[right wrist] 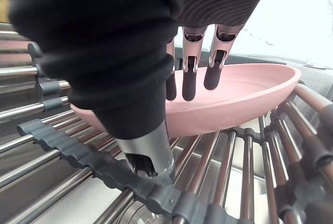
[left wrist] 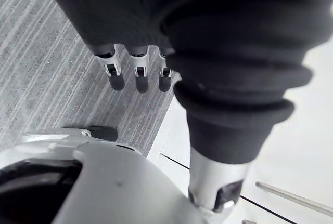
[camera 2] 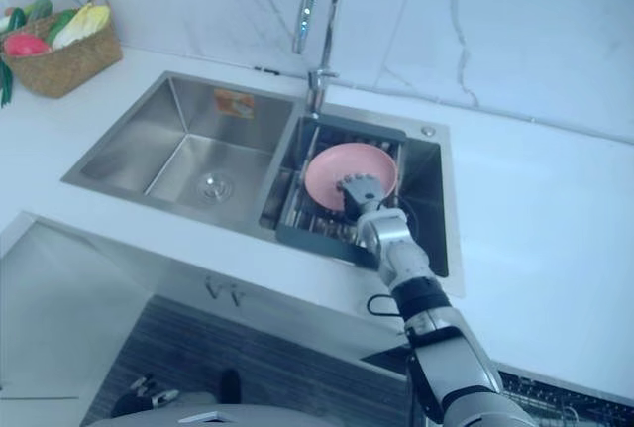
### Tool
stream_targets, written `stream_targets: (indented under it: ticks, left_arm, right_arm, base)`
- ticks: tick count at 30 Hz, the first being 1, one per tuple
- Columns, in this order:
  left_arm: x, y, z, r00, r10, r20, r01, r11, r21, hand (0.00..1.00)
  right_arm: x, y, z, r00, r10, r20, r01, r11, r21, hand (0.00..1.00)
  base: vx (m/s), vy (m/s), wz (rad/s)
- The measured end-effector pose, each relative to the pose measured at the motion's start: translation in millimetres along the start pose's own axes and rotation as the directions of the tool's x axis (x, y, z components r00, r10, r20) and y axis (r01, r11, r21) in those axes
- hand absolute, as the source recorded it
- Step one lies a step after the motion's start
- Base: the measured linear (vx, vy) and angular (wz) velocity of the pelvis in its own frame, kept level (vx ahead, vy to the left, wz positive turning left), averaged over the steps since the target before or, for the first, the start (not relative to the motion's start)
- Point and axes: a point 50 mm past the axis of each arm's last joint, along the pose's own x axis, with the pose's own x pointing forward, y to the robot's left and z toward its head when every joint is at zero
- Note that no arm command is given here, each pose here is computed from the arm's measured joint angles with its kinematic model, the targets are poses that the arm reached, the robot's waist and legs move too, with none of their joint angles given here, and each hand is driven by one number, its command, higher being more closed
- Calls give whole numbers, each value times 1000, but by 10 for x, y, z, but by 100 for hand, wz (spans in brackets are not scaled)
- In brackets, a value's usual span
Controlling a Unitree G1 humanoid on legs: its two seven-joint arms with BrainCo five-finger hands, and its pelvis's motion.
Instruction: Walk over to the sink, pick up the cup, carry it to the dishwasher, place the cup inside the dishwasher, then close the dishwasher door
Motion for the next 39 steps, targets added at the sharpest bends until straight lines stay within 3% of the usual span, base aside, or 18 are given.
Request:
stream_targets:
  ticks: [12,17,28,36,37,39]
  left_arm:
    - [-2,11,-1,1000,1,-1,-1,1000,4,0]
    - [-5,27,8,1000,5,5,-5,1000,8,0]
    - [-30,42,-23,1000,12,16,-12,1000,8,0]
    - [-36,51,-37,999,29,13,-29,1000,7,0]
    - [-36,51,-39,999,29,13,-29,1000,7,0]
    - [-37,51,-40,999,30,12,-30,1000,7,0]
  right_arm:
    - [13,5,43,998,-48,49,48,999,8,100]
    - [7,-37,86,990,-99,97,90,991,96,100]
    - [-96,-509,214,914,-343,216,299,930,213,100]
    - [-99,-512,184,919,-334,209,283,929,239,100]
    - [-97,-498,180,926,-316,207,266,934,237,0]
    - [-94,-466,162,940,-283,192,229,938,259,0]
  base:
    - [0,0,0]
    - [0,0,0]
    - [-2,0,-3]
    - [-13,2,-3]
    - [-11,2,-3]
    - [-5,1,-2]
